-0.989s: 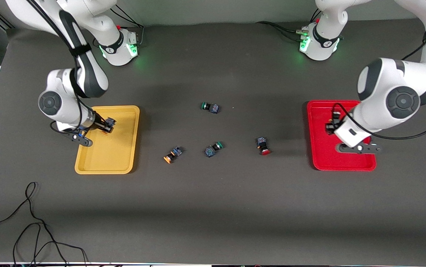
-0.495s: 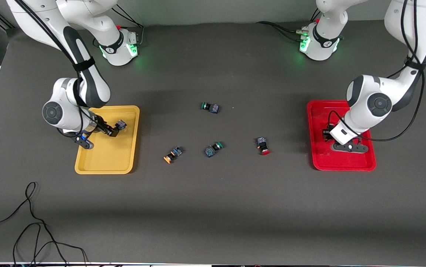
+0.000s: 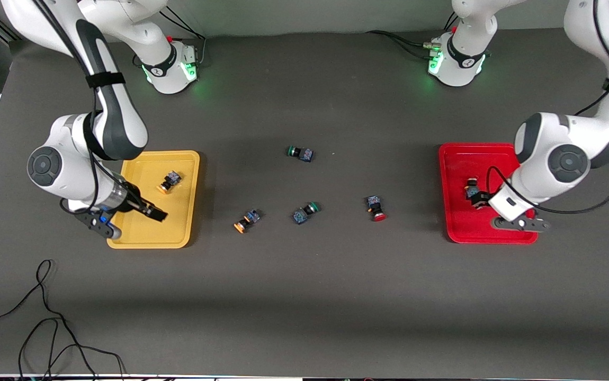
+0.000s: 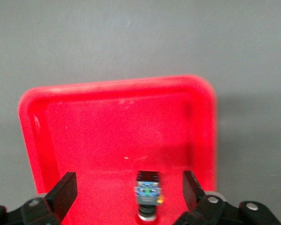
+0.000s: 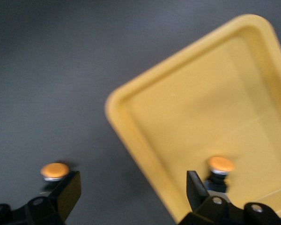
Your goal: Place red and yellow buttons in trays
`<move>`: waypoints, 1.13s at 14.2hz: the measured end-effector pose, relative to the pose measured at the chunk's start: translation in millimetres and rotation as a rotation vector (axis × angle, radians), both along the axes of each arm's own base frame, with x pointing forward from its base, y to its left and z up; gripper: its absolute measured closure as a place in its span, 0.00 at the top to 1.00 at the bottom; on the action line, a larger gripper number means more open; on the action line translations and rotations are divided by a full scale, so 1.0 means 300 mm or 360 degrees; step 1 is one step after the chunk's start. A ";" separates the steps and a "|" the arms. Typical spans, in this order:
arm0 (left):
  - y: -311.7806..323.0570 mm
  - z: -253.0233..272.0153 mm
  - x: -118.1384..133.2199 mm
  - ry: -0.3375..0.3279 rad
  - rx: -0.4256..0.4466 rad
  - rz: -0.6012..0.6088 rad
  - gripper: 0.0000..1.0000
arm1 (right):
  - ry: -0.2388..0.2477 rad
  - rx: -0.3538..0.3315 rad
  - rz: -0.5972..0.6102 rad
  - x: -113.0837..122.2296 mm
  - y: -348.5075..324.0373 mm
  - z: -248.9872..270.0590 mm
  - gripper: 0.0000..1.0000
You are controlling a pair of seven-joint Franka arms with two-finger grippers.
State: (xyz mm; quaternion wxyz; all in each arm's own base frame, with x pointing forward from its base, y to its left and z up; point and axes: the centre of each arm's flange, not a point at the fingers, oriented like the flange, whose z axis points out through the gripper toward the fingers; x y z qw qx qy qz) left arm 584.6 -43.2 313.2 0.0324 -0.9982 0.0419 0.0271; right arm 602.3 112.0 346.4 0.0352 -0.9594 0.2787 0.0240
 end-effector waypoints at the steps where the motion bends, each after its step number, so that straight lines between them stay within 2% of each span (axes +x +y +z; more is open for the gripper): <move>1: -0.068 0.052 0.022 -0.0018 -0.0021 0.0018 1.00 | -0.0017 0.0014 -0.0046 0.035 0.102 0.005 1.00; 3: -0.248 0.094 0.022 -0.0057 -0.0043 0.0082 1.00 | 0.0010 0.0044 -0.0177 0.074 0.327 -0.058 1.00; 5: -0.457 0.086 -0.024 -0.0062 -0.0051 0.0179 1.00 | 0.0034 0.0060 -0.0279 0.085 0.507 -0.159 1.00; 7: -0.661 0.066 -0.074 -0.0060 -0.0064 0.0261 1.00 | 0.0021 0.0060 -0.0335 0.075 0.616 -0.269 1.00; 9: -0.823 0.013 -0.112 -0.0037 -0.0086 0.0320 1.00 | 0.0040 0.0033 -0.0371 0.044 0.682 -0.389 1.00; 12: -0.943 -0.165 -0.134 -0.0005 -0.0155 0.0462 1.00 | 0.0091 -0.0018 -0.0402 0.018 0.688 -0.533 1.00; 16: -0.968 -0.390 -0.153 0.0065 -0.0123 0.0538 1.00 | 0.0119 -0.0038 -0.0411 0.008 0.669 -0.561 1.00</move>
